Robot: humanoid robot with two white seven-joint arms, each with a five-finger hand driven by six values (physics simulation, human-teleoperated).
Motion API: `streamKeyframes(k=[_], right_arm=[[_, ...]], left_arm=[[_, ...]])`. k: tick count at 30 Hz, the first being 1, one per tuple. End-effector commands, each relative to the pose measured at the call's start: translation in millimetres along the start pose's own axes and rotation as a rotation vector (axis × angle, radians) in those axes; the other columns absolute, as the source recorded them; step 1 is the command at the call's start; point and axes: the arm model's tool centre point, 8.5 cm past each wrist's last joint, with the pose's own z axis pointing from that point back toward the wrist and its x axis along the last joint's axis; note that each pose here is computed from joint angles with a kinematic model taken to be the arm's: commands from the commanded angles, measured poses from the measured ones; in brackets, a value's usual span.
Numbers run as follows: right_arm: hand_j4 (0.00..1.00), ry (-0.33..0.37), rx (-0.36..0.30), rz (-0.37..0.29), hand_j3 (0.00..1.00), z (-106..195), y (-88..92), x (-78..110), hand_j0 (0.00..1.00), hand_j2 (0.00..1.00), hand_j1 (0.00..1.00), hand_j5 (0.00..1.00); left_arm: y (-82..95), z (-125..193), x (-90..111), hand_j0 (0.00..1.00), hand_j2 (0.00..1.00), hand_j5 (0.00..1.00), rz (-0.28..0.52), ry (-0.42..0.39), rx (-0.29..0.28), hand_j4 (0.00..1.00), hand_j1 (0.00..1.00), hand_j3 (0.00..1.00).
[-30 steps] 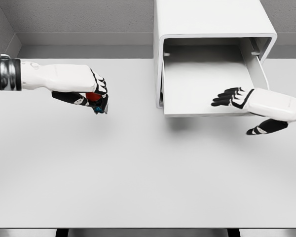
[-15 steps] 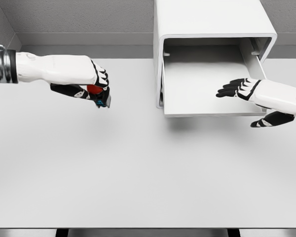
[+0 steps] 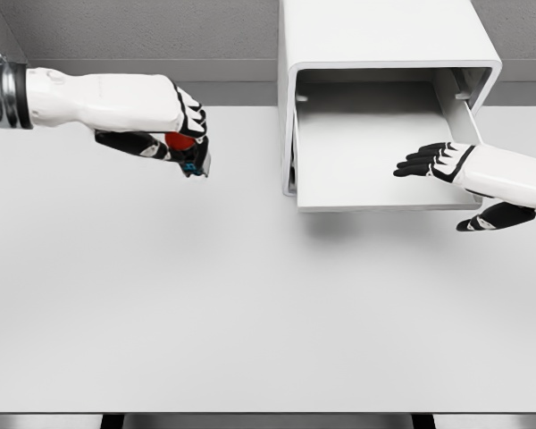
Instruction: Slide open multi-storey tabletop storage cabinets and put open load switch and slide close multi-storey tabletop storage cabinets
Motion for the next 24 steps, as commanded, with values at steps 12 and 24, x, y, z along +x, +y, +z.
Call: streamKeyframes(k=[12, 24], right_arm=[[1.00, -0.009, -0.005, -0.007, 1.00, -2.8, 0.5, 1.4, 1.00, 1.00, 1.00, 1.00], [1.00, -0.011, -0.004, -0.010, 1.00, -4.2, 1.6, 1.4, 1.00, 1.00, 1.00, 1.00]], left_arm=[[19.5, -27.5, 5.9, 0.42, 0.42, 0.42, -0.019, -0.062, 0.031, 0.42, 0.42, 0.42], [31.3, -48.1, 1.2, 0.42, 0.42, 0.42, -0.027, -0.079, 0.046, 0.42, 0.42, 0.42]])
